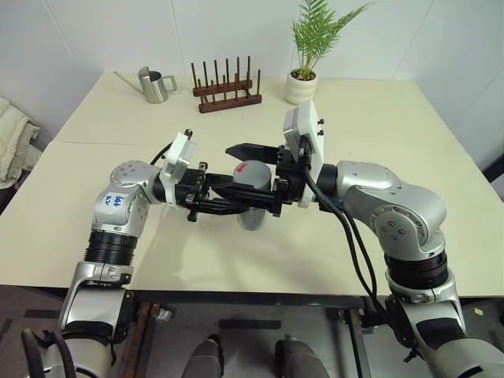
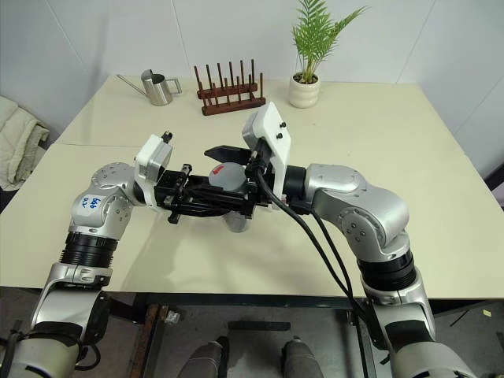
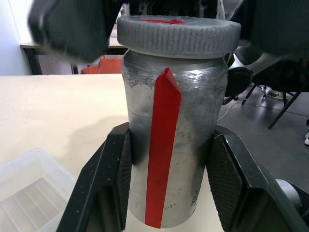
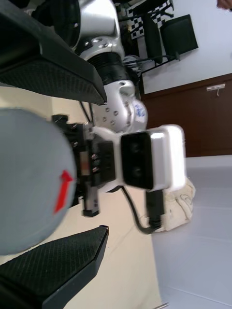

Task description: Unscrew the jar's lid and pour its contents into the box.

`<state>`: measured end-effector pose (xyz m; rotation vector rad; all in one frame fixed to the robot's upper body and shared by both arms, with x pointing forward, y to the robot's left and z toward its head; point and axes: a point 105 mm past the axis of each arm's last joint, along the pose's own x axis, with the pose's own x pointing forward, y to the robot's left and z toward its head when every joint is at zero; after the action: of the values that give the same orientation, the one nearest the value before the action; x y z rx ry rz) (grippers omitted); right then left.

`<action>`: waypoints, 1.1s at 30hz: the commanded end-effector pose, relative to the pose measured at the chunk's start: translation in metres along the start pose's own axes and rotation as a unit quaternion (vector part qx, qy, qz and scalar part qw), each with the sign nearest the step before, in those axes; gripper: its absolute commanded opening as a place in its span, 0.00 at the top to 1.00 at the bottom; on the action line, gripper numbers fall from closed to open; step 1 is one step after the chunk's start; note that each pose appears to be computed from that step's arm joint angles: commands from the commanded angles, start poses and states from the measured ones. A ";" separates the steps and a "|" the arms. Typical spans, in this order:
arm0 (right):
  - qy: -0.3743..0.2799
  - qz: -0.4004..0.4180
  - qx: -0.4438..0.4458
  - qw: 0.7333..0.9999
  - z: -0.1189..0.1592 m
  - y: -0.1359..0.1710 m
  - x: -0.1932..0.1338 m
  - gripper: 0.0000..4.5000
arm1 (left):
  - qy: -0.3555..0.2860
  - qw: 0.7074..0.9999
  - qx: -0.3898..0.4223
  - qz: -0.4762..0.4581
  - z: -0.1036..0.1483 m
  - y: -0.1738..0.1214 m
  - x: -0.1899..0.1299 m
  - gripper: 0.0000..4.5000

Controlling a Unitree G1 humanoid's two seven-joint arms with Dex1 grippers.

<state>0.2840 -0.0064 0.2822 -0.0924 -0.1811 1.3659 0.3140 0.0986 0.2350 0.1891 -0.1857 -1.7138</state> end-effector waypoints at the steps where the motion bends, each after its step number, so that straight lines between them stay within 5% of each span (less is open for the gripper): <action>1: -0.012 0.007 -0.024 1.000 0.008 0.000 0.001 0.07 | -0.005 1.000 0.022 -0.013 0.009 -0.002 0.003 0.59; 33: 0.031 -0.028 -0.057 0.997 0.011 0.002 -0.034 0.07 | -0.006 1.000 0.018 -0.016 0.007 -0.003 0.006 0.59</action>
<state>0.2792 -0.0347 0.2794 -0.2106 -0.1544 1.3065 0.3121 0.0945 0.2342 0.1868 -0.1917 -1.7278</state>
